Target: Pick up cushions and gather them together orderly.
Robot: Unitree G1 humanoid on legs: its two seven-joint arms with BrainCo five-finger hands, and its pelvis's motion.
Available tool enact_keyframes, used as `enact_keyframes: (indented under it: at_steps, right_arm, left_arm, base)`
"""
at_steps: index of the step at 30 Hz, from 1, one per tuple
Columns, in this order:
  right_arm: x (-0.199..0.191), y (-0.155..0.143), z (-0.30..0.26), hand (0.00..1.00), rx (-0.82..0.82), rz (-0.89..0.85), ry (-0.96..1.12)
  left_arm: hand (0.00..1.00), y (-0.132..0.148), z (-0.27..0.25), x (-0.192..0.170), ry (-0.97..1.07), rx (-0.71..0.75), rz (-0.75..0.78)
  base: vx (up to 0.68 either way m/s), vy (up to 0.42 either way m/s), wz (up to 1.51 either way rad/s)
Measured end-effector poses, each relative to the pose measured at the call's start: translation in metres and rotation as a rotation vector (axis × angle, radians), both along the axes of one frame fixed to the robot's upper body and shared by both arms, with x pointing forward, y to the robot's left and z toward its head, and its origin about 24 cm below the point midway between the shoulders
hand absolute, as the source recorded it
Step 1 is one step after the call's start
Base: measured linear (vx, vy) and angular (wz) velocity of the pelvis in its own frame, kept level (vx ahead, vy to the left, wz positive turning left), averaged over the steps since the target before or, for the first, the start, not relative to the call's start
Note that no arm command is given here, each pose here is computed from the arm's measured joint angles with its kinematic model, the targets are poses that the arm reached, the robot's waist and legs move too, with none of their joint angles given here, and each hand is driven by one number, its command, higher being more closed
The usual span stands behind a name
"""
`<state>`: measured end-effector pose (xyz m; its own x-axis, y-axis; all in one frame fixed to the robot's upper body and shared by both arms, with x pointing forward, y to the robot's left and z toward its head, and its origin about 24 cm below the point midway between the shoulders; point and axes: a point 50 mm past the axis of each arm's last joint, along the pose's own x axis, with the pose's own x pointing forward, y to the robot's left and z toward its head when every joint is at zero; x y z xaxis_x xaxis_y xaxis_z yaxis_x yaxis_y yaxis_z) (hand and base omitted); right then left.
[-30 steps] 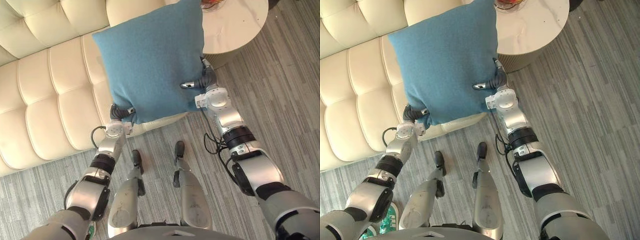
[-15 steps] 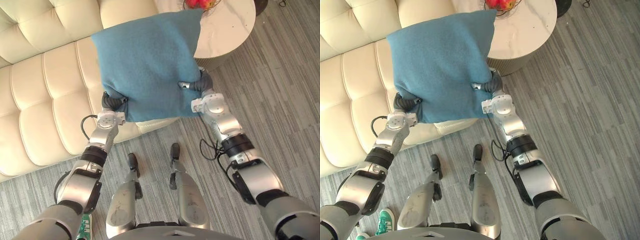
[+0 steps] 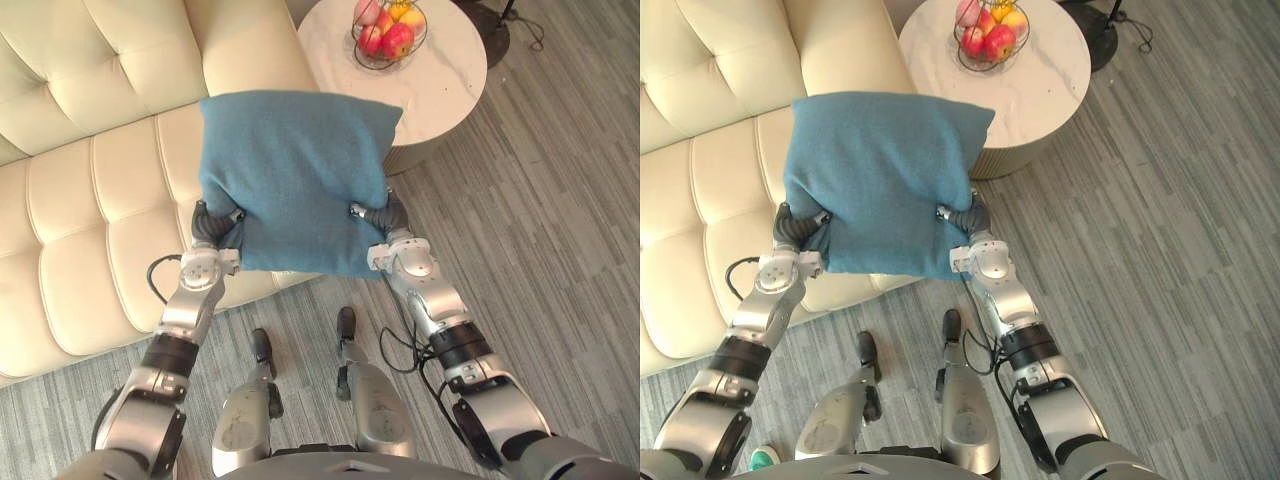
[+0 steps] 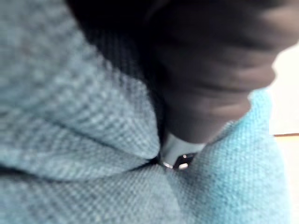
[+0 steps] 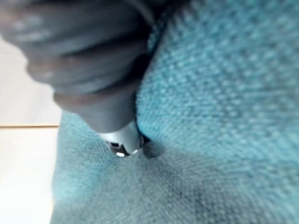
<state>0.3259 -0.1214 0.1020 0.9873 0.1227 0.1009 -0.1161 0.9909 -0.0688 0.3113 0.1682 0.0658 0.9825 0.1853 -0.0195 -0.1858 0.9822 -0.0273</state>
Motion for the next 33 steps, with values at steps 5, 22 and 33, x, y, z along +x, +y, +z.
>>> enact_keyframes:
  at_steps: [5,22,33]
  right_arm:
    - [-0.021,0.007,-0.005,1.0,0.048,0.015,-0.015]
    - [-0.063,-0.005,0.02,1.0,0.182,-0.011,-0.184]
    - [-0.067,0.01,0.027,1.0,0.073,0.016,-0.261]
  left_arm:
    - [1.0,0.0,-0.017,-0.03,0.033,-0.031,0.017]
    - [1.0,-0.01,0.017,-0.086,-0.163,-0.072,0.047]
    - [1.0,-0.002,0.02,-0.107,-0.184,-0.078,0.152]
  base:
    - [0.05,-0.009,-0.02]
    - [0.0,0.007,-0.02]
    - [-0.01,0.008,0.12]
